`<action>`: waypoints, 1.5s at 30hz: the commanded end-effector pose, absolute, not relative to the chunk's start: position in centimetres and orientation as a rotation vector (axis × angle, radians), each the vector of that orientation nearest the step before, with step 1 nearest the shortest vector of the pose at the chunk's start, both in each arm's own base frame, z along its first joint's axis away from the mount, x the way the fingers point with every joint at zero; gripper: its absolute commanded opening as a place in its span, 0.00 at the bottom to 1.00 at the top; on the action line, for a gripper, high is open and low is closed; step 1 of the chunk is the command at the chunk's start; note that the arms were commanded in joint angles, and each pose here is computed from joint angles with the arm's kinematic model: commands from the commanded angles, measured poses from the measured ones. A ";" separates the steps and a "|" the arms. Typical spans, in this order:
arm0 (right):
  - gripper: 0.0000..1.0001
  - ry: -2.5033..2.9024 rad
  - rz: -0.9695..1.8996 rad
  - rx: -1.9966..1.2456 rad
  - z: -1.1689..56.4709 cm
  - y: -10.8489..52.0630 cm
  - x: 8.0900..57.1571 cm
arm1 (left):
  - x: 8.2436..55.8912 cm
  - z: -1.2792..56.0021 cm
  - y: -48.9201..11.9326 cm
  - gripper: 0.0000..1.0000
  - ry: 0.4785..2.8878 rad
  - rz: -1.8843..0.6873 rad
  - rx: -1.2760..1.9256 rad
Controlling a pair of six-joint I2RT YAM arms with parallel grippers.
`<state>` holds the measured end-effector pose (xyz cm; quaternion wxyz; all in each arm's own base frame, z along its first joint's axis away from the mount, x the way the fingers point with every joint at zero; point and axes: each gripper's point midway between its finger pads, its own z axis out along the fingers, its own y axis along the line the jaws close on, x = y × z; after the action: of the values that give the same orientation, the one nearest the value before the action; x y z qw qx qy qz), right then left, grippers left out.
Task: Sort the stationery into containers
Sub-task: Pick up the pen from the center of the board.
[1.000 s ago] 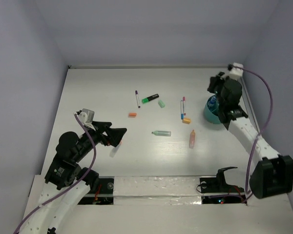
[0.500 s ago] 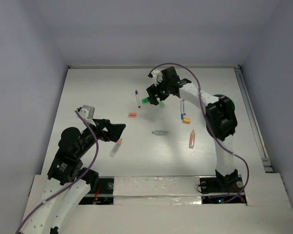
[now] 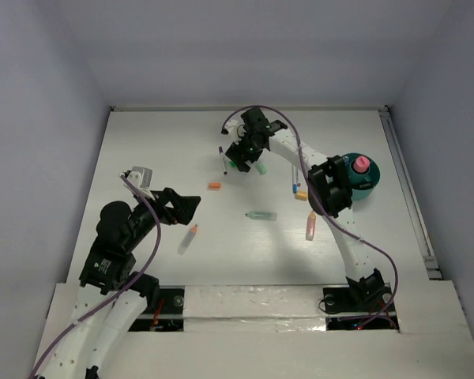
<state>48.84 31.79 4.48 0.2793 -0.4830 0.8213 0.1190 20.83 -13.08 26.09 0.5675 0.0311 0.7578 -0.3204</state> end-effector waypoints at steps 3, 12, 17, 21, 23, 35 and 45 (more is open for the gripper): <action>0.92 2.122 0.274 -1.430 5.0 33.2 49.2 | 21.5 27.4 -13.2 0.99 1.728 -0.752 0.091; 0.88 2.055 0.172 -1.483 2.9 33.7 51.3 | 21.8 27.2 -12.9 0.99 1.736 -0.741 0.075; 0.63 2.043 0.170 -1.471 2.2 34.1 51.8 | 21.9 27.0 -13.0 0.99 1.743 -0.744 0.080; 0.44 2.029 0.137 -1.435 2.0 34.1 52.7 | 22.0 27.1 -12.7 0.99 1.739 -0.737 0.071; 0.39 1.993 0.105 -1.402 2.5 34.2 53.6 | 21.9 27.1 -12.7 0.99 1.739 -0.738 0.070; 0.02 1.787 0.202 -0.937 10.8 35.7 58.8 | 22.0 27.2 -12.4 0.98 1.729 -0.730 0.057; 0.00 1.414 0.097 -0.157 31.3 23.5 52.5 | 21.7 27.7 -12.2 0.98 1.701 -0.735 0.062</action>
<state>53.41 28.75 16.69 0.5955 -0.2570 0.7598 0.0455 21.76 -12.18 26.15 0.5740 0.0145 0.7578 -0.3098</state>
